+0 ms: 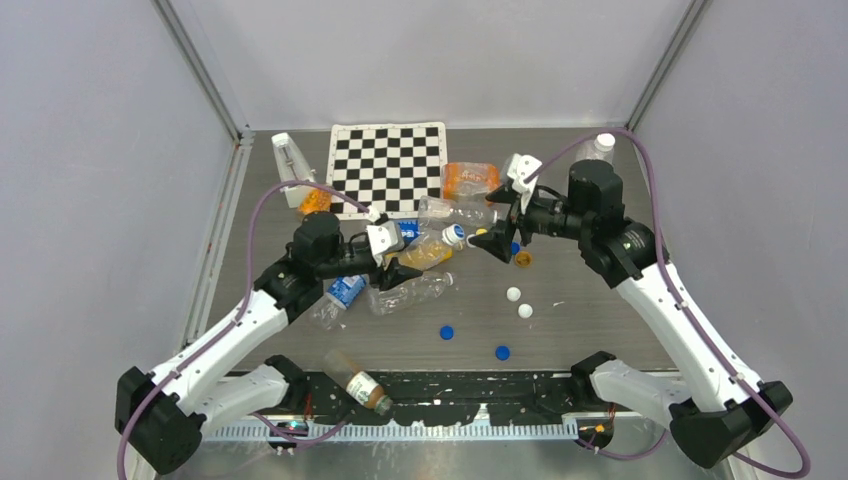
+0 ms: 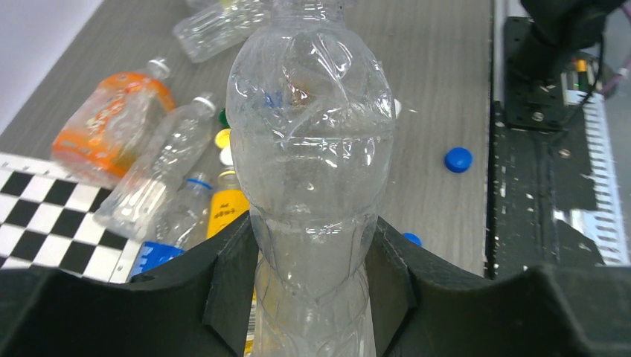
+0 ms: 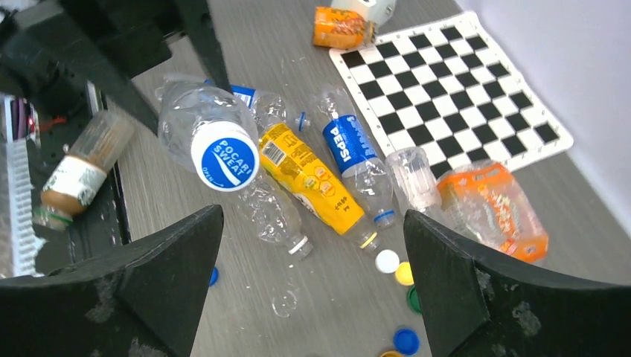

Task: Screw on the bottle caps

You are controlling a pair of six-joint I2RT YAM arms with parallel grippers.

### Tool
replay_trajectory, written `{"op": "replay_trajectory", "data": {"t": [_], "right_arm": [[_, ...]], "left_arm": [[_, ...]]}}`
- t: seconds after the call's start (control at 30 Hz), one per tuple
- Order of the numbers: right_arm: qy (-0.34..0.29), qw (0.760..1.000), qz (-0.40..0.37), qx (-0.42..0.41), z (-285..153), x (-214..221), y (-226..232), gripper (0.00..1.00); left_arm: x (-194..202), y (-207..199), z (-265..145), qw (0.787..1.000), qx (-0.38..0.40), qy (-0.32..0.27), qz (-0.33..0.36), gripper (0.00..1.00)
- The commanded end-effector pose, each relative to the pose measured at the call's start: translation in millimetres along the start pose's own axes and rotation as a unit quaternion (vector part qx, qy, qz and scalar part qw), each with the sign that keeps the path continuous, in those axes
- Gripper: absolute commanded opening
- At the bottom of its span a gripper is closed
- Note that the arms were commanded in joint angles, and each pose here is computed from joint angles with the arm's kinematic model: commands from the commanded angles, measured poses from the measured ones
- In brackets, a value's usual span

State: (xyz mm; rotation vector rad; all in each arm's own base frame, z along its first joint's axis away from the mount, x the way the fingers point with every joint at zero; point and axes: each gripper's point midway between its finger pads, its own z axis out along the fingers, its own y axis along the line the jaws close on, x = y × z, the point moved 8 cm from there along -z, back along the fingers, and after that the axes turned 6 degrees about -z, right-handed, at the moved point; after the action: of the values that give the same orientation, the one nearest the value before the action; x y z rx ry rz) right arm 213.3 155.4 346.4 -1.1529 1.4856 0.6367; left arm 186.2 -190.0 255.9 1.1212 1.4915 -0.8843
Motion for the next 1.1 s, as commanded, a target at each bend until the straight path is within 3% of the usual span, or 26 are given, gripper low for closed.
{"op": "replay_trajectory", "data": {"t": [0.0,0.23,0.77,1.07], "right_arm": [[-0.079,0.988,-0.127,-0.041,-10.8,-19.5,9.5,0.96],[-0.082,0.983,-0.089,-0.141,-12.6,-30.4,24.7,0.84],[-0.092,0.978,-0.068,-0.176,-5.3,-24.8,35.0,0.71],[-0.049,0.981,-0.073,-0.174,2.5,-11.1,37.6,0.64]], "left_arm": [[-11.9,-8.8,-0.1,0.997,0.078,0.005,0.022,0.00],[-18.1,-8.0,1.6,0.994,0.099,0.011,0.037,0.00],[-24.6,-7.0,3.0,0.993,0.105,0.005,0.046,0.00],[-27.0,-6.6,4.0,0.994,0.103,-0.002,0.045,0.00]]}}
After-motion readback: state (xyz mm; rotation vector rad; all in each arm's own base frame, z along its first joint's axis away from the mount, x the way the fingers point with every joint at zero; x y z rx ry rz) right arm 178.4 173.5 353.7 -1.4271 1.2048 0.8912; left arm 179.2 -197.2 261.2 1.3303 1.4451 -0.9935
